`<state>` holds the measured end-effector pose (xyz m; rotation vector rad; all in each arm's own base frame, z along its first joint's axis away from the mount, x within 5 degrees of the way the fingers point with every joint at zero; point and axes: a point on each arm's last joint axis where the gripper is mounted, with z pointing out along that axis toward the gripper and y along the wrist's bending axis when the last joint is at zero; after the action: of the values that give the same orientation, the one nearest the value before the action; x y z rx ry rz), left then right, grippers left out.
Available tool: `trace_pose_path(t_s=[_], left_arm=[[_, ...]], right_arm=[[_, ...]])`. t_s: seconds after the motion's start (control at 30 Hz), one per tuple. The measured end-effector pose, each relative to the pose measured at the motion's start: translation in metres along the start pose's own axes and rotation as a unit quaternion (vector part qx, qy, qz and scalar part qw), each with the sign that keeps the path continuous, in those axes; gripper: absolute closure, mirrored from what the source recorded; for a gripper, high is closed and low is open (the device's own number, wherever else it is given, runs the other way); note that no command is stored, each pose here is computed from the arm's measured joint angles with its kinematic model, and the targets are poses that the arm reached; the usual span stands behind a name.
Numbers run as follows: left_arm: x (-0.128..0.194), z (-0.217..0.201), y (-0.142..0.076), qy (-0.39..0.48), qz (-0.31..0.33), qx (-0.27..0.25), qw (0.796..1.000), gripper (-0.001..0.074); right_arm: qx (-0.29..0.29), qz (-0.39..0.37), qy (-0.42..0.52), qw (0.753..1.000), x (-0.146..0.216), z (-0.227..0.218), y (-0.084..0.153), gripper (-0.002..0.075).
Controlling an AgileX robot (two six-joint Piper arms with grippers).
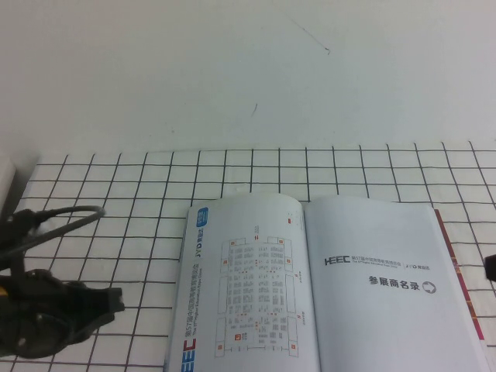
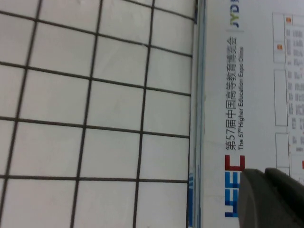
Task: Close book
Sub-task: 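Close the open booklet and leave it lying on the table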
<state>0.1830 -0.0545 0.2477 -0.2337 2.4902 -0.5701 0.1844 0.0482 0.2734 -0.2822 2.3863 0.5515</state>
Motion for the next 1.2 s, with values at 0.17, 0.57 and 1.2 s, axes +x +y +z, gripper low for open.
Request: trace_pose_path(t_s=[0.17, 0.57, 1.2], left_arm=[[-0.001, 0.029, -0.004, 0.042, 0.046, 0.044, 0.997, 0.0739], [-0.004, 0.084, 0.006, 0.063, 0.040, 0.056, 0.996, 0.0739], [0.000, 0.128, 0.019, 0.079, 0.016, 0.056, 0.995, 0.0739]], right_arm=[[-0.048, 0.010, 0.051, 0.998, -0.001, 0.041, -0.011, 0.0729], [-0.088, -0.014, 0.158, 0.983, 0.022, 0.108, -0.038, 0.0729], [-0.027, 0.043, 0.254, 0.966, 0.043, 0.149, -0.067, 0.0729]])
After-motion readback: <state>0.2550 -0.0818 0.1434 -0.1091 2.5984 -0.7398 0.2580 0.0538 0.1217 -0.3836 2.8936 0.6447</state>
